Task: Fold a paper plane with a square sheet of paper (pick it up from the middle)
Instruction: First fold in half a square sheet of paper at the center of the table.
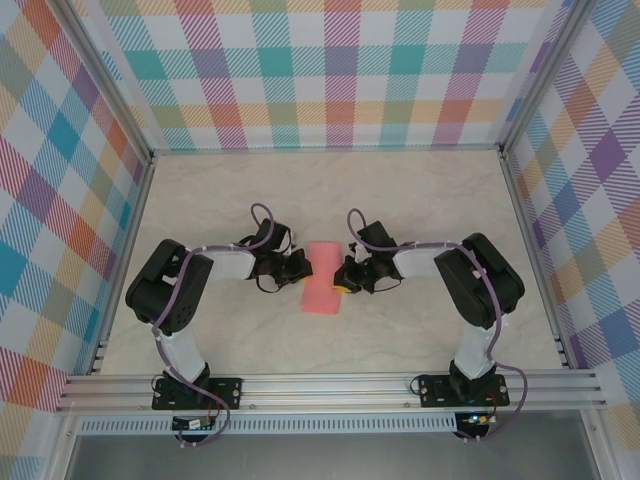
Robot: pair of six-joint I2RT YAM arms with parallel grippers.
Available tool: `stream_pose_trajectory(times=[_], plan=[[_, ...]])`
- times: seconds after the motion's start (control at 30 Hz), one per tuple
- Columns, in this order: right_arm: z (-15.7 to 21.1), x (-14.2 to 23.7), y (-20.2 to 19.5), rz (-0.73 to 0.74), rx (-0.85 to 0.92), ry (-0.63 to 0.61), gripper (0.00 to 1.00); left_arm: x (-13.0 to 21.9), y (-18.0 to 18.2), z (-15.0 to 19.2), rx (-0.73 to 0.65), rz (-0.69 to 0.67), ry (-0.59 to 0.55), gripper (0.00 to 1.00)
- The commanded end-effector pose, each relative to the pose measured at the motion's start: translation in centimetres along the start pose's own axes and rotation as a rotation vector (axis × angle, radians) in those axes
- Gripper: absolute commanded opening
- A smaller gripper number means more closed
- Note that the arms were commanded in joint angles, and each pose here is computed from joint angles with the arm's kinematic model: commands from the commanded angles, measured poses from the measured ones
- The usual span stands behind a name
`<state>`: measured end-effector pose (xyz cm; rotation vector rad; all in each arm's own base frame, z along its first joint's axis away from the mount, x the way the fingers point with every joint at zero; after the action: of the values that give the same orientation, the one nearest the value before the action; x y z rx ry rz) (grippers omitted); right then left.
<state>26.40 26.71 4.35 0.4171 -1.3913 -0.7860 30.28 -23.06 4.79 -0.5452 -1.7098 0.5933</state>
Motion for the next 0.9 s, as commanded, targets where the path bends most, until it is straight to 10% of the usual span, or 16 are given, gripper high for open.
stream_pose_trajectory(times=[0.0,0.87], plan=[[0.4,0.0,-0.8,0.031,0.03,-0.016,0.04,-1.1,3.0,2.9,0.04,-0.118,0.094,0.0],[2.0,1.1,-0.1,-0.075,0.085,-0.014,0.06,-1.2,3.3,3.3,0.048,-0.122,0.101,0.0]])
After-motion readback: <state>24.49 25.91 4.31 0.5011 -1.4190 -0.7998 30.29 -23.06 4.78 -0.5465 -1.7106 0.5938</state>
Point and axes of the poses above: each hand's point on the last joint's axis, 136 mm out from that joint toward the fingers, its own x axis back along the fingers, its own y axis along the line the jaws close on, z = x × y, the point moved 4 cm from there along x, back along the fingers, and after that the axes turned 7 degrees about -x, right-handed, at the moved point
